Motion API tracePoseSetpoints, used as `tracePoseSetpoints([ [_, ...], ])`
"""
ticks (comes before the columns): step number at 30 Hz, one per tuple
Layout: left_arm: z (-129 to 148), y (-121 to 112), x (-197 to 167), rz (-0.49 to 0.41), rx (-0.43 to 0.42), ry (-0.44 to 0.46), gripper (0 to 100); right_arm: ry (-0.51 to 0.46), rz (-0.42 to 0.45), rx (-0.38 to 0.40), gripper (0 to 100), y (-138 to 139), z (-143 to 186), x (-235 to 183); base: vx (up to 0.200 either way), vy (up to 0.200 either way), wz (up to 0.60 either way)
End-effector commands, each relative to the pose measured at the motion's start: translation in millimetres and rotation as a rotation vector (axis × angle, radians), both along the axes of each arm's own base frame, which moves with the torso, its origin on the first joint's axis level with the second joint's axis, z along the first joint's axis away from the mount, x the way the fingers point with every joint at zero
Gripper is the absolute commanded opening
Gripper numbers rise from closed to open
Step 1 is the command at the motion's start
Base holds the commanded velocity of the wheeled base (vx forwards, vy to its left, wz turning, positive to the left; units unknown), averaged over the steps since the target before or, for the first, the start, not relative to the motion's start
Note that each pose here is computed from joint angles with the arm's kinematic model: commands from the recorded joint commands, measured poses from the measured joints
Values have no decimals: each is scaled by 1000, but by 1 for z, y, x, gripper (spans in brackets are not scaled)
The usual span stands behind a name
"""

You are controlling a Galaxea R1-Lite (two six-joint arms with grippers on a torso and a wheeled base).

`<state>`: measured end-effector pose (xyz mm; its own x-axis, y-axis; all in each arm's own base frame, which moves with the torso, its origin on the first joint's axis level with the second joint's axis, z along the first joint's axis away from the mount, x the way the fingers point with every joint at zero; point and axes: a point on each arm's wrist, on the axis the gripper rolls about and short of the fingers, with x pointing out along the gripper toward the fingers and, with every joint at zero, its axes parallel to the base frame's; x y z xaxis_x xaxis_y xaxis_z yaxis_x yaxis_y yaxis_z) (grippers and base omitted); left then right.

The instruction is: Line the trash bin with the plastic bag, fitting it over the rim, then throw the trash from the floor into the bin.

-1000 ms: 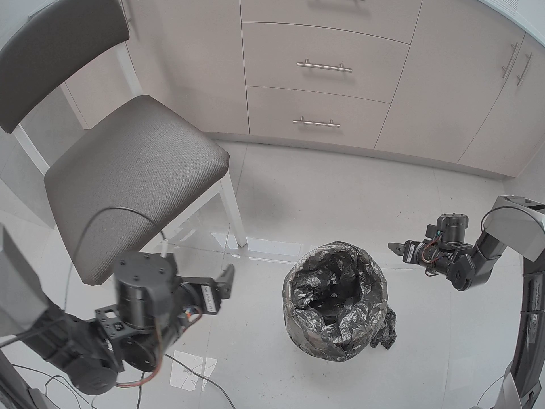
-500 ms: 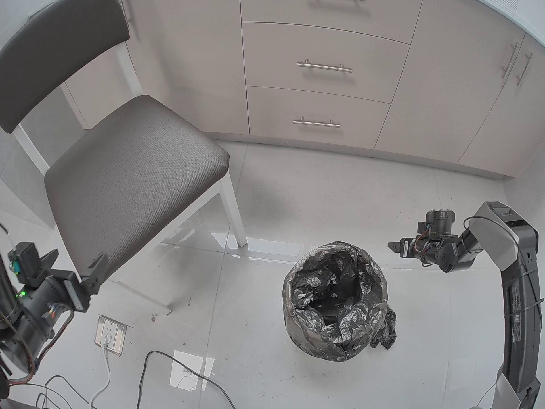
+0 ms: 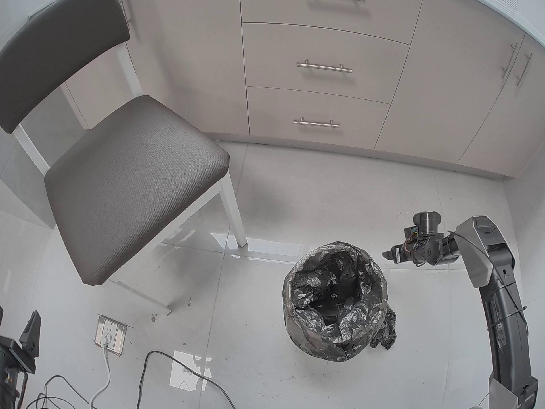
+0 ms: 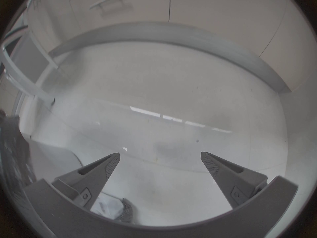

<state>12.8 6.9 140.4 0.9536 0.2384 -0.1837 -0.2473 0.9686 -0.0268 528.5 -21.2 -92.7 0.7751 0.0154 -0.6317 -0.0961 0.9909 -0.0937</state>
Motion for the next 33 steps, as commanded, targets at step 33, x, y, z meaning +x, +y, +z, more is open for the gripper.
tracePoseSetpoints([
  [33,-56,0,-33,195,-35,-129,100,201,-5,-18,100,-3,-20,-6,0,0,0],
])
